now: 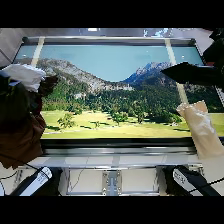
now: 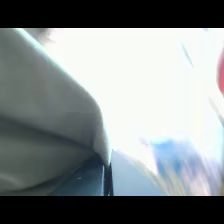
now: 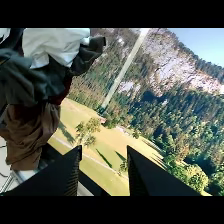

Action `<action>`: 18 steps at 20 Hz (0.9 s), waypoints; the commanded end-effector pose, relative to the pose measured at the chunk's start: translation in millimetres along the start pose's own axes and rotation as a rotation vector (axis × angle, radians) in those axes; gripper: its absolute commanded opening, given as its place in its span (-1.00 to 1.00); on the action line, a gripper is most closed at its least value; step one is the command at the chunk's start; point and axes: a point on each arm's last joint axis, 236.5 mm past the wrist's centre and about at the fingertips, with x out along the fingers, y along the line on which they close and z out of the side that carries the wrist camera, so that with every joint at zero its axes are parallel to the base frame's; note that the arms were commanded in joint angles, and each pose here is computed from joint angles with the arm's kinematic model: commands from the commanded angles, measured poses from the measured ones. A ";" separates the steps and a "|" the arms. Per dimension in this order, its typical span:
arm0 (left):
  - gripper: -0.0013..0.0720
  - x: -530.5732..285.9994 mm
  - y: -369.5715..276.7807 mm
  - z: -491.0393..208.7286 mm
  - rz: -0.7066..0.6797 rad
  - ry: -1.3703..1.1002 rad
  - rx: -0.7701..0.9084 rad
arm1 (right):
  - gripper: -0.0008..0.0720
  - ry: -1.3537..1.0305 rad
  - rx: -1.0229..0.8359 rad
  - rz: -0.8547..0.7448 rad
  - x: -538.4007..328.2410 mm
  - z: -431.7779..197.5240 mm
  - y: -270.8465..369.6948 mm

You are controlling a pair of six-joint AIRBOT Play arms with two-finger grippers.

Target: Fold the shirts.

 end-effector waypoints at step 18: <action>0.80 92.4 20.4 -100.0 0.340 0.209 0.404 | -0.13 0.192 -0.147 -0.696 -101.7 11.8 -86.0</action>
